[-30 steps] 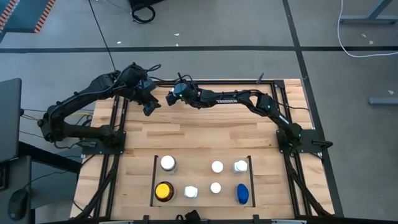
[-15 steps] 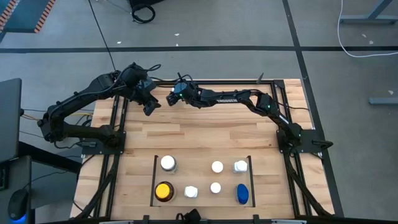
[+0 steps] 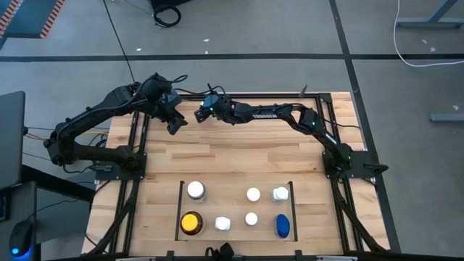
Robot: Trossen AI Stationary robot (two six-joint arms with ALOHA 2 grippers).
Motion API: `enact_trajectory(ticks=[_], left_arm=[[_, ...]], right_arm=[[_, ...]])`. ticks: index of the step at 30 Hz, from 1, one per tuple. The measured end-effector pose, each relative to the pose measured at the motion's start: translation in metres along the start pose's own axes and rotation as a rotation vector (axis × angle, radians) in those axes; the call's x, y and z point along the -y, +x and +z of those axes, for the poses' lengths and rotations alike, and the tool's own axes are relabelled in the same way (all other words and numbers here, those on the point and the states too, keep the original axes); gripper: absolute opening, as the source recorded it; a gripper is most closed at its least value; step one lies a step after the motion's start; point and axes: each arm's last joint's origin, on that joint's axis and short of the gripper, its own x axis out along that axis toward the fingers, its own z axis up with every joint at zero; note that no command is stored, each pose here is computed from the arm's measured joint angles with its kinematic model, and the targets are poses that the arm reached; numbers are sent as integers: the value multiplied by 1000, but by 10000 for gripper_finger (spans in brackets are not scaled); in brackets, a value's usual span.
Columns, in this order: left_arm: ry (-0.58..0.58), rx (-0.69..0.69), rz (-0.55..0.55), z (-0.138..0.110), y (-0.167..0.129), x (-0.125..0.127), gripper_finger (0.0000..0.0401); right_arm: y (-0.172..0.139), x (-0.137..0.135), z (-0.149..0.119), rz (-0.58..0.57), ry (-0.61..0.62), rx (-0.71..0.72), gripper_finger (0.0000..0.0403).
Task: Pick and place medicine bottles onto shelf by color
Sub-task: Put the white pill bottle on the shelf
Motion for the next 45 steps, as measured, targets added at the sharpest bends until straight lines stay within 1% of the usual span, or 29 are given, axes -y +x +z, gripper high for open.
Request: enact_trajectory(ticks=[9,16,19,23,30,32,35,42,45], left_arm=[[0,0,0,0,0,0,164],[0,0,0,0,0,0,153],[0,0,0,0,0,0,148],[1,0,0,0,0,0,142],[1,0,0,0,0,0,138],[1,0,0,0,0,0,140],[1,-1,0,0,0,0,142],[0,-7,1,-1,0,0,133],[-1,-7,1,-1,0,0,134]], right_arm=[[-1,-2,0,28,-1,-7,172],[-3,-7,-2,43,-7,-12,131],[-4,-9,-3,47,-13,-12,125],[-5,-10,-3,48,-1,-14,127],[-5,-11,-3,55,-19,-4,130],[-4,-11,-2,64,-27,7,138],[-4,-12,-1,77,-18,27,168],[-4,-12,0,77,-17,36,273],[-3,-10,1,72,-14,37,310]])
